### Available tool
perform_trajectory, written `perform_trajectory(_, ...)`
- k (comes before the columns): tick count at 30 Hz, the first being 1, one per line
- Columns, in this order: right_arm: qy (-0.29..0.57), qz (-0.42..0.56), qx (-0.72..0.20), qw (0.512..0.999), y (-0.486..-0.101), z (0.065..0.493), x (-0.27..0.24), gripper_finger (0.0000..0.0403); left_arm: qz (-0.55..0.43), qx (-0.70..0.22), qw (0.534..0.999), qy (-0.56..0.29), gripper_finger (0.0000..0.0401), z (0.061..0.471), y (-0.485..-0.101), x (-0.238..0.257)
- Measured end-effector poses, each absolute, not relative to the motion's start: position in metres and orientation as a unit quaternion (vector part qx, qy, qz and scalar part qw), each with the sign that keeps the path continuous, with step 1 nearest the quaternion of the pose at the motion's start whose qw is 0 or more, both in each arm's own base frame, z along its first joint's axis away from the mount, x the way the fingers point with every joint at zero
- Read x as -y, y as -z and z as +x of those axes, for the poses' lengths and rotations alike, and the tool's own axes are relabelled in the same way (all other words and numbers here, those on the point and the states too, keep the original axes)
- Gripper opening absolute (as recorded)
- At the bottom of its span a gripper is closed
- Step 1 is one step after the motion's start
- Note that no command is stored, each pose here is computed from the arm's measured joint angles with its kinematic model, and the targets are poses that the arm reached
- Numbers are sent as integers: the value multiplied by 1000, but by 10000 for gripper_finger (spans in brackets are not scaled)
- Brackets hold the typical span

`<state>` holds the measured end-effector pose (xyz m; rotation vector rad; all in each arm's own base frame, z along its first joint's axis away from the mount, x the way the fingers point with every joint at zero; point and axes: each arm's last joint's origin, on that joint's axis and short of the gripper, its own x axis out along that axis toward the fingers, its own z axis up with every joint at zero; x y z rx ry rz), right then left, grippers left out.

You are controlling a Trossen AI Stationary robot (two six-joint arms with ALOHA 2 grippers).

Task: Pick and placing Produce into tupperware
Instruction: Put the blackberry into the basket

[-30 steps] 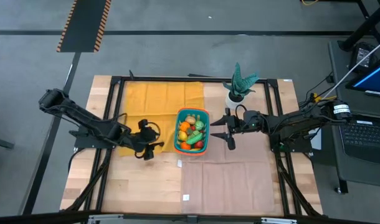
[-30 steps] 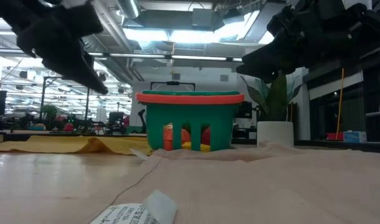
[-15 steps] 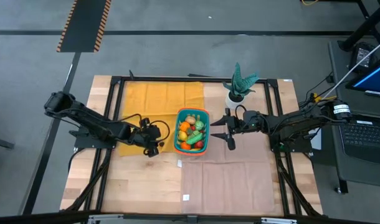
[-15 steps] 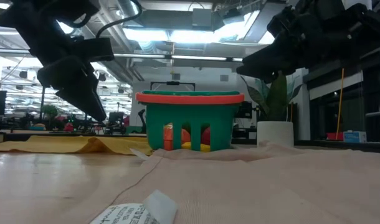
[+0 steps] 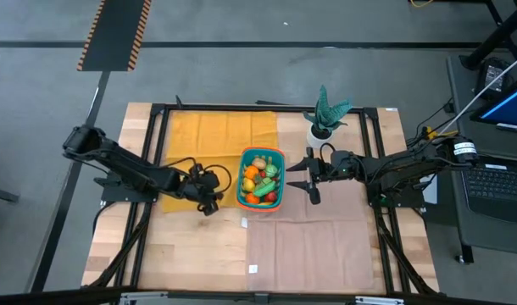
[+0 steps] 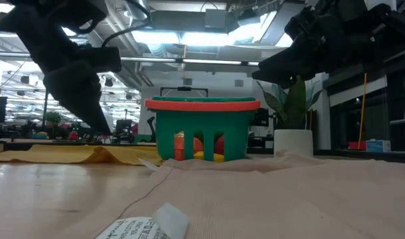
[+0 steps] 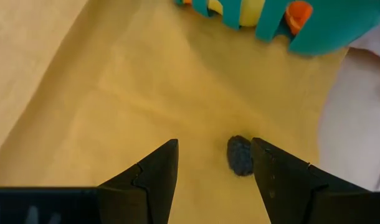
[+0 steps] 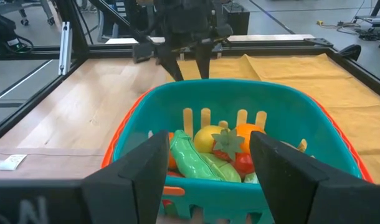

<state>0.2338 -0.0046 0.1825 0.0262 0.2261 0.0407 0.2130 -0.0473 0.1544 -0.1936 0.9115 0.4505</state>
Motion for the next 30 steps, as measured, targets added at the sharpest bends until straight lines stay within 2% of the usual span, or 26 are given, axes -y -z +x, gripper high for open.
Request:
perform_trajectory(13,-27,15,-113,993,-182,234,1,225,-96,-460,860,-199,192,228,-127,53)
perform_trajectory(30,-27,15,-113,993,-182,234,1,225,-109,-467,858,-184,192,229,-126,54)
